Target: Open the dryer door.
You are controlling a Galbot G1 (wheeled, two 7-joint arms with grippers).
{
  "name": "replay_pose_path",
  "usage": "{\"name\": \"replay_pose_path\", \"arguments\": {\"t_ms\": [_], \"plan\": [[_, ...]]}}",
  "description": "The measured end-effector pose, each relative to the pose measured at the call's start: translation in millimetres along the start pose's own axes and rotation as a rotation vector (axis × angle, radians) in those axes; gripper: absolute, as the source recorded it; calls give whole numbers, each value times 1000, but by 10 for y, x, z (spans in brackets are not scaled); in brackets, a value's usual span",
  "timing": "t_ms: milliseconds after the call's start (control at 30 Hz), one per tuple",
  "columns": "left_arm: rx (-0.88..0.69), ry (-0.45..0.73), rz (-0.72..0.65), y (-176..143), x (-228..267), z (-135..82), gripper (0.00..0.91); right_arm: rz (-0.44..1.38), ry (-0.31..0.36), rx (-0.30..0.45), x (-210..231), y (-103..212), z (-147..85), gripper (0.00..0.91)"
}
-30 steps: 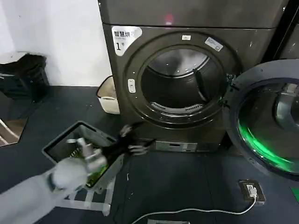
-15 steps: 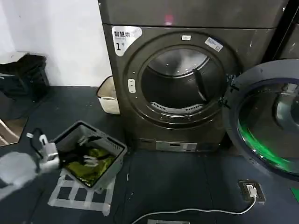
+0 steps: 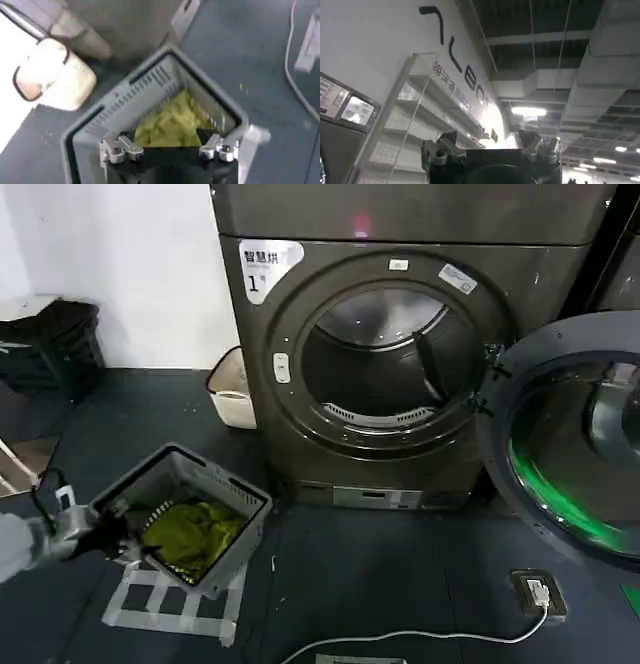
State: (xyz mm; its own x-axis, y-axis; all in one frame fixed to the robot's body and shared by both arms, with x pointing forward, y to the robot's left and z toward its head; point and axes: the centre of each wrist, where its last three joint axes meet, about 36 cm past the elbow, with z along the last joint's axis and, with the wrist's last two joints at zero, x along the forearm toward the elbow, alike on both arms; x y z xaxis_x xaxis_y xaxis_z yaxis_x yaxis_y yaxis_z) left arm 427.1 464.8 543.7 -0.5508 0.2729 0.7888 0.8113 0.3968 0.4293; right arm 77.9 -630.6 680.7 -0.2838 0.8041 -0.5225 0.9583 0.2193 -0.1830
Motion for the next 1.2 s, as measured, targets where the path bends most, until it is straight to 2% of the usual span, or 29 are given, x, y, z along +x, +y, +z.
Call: {"name": "replay_pose_path", "arguments": {"t_ms": [300,433,1200], "plan": [[-31,92,2,56,34,104,907,2,-1,5,-1,-41,-11,907],[-28,95,-51,86,36,108,907,-2,-1,8,11,-53,-14,907],[-37,110,-42,134,78,141,907,1,1,18,38,-110,-23,907]]}}
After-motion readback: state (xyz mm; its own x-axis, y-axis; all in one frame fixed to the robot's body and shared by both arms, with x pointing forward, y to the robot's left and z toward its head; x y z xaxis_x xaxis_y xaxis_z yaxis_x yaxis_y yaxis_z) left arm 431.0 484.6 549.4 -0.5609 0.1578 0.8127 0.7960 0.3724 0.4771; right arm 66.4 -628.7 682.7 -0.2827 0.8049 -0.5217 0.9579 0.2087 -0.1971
